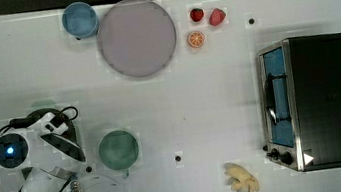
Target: Pick ketchup from strainer and place it on the table
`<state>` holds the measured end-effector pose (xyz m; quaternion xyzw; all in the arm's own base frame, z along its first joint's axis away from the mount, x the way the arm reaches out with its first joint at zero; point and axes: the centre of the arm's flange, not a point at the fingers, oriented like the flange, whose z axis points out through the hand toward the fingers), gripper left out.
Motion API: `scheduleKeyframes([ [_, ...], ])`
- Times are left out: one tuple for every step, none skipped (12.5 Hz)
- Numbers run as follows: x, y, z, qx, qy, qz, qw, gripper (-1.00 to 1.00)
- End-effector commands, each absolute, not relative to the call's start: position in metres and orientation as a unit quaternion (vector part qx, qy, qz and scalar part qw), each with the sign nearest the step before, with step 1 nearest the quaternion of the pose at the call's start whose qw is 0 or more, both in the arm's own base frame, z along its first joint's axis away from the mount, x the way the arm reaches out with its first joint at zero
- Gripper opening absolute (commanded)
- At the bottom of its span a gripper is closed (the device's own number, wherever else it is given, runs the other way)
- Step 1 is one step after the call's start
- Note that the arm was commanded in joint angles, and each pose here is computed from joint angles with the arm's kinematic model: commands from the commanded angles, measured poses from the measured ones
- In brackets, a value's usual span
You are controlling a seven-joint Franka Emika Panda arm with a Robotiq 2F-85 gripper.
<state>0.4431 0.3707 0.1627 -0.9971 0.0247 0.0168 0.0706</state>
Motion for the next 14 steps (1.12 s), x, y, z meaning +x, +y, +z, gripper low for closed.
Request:
scheduleKeyframes([
  [0.441,0.389,0.213,-0.997,0.037,-0.017,0.071,0.19],
  [0.441,0.39,0.229,-0.997,0.041,-0.02,0.061,0.19],
  [0.442,0.389,0.248,-0.997,0.051,-0.022,0.051,0.19],
  [0.444,0.387,0.268,-0.997,0.066,-0.022,0.042,0.19],
  [0.446,0.385,0.29,-0.995,0.087,-0.019,0.039,0.19],
  [0.451,0.382,0.313,-0.993,0.11,-0.017,0.043,0.19],
  [0.458,0.375,0.335,-0.99,0.132,-0.015,0.048,0.19],
  [0.468,0.366,0.355,-0.987,0.148,-0.014,0.053,0.19],
  [0.481,0.352,0.374,-0.987,0.15,-0.016,0.053,0.19],
  [0.496,0.333,0.391,-0.989,0.141,-0.019,0.043,0.19],
  [0.511,0.309,0.407,-0.991,0.128,-0.016,0.025,0.19],
  [0.528,0.283,0.42,-0.993,0.12,-0.009,0.01,0.19],
  [0.543,0.254,0.429,-0.993,0.119,0.001,-0.002,0.19],
  [0.558,0.223,0.436,-0.992,0.125,0.009,-0.011,0.19],
])
